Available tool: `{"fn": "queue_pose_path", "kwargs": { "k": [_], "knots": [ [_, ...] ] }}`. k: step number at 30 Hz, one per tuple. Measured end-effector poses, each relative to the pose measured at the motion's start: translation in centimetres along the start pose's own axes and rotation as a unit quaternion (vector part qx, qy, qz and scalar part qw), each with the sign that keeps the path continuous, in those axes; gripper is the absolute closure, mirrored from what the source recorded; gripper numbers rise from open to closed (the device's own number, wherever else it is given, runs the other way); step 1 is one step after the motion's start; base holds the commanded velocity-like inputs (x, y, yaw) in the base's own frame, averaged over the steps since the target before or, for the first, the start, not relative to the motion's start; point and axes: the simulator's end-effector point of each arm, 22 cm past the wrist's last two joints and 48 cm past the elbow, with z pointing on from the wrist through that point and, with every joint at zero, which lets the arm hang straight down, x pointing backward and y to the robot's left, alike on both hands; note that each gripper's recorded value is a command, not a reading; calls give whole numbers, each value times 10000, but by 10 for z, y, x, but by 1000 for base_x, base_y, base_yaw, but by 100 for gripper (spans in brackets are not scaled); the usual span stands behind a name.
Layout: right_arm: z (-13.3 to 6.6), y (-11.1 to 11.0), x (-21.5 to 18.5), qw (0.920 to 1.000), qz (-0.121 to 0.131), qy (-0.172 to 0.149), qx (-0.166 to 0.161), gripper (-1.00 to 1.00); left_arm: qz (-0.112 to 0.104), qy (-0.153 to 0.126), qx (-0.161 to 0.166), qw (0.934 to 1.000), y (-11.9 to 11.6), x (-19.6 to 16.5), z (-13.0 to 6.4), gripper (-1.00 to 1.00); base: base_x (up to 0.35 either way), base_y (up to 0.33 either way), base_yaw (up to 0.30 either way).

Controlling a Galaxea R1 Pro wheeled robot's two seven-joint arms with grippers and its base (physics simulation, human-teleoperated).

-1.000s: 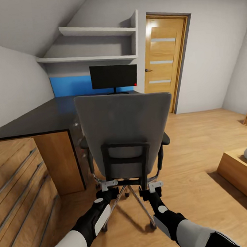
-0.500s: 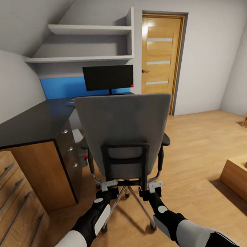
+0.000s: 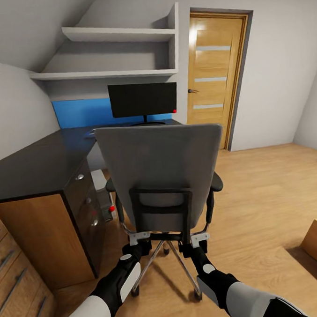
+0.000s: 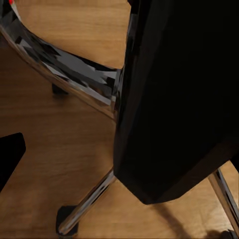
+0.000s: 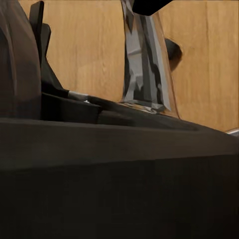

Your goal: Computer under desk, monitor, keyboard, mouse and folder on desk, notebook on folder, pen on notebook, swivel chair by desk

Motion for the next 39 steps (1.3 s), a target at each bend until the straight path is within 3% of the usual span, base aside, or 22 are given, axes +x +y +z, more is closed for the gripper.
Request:
{"fn": "queue_pose_path", "kwargs": {
  "k": [13,39],
  "knots": [
    [0,1,-1,10000,-37,-16,-21,-100,-4,1,9,10000,-1,0,0,-100,185,0,29],
    [0,-3,0,10000,27,-8,33,-100,2,-1,7,10000,-1,0,0,-100,316,0,16]
  ]
}}
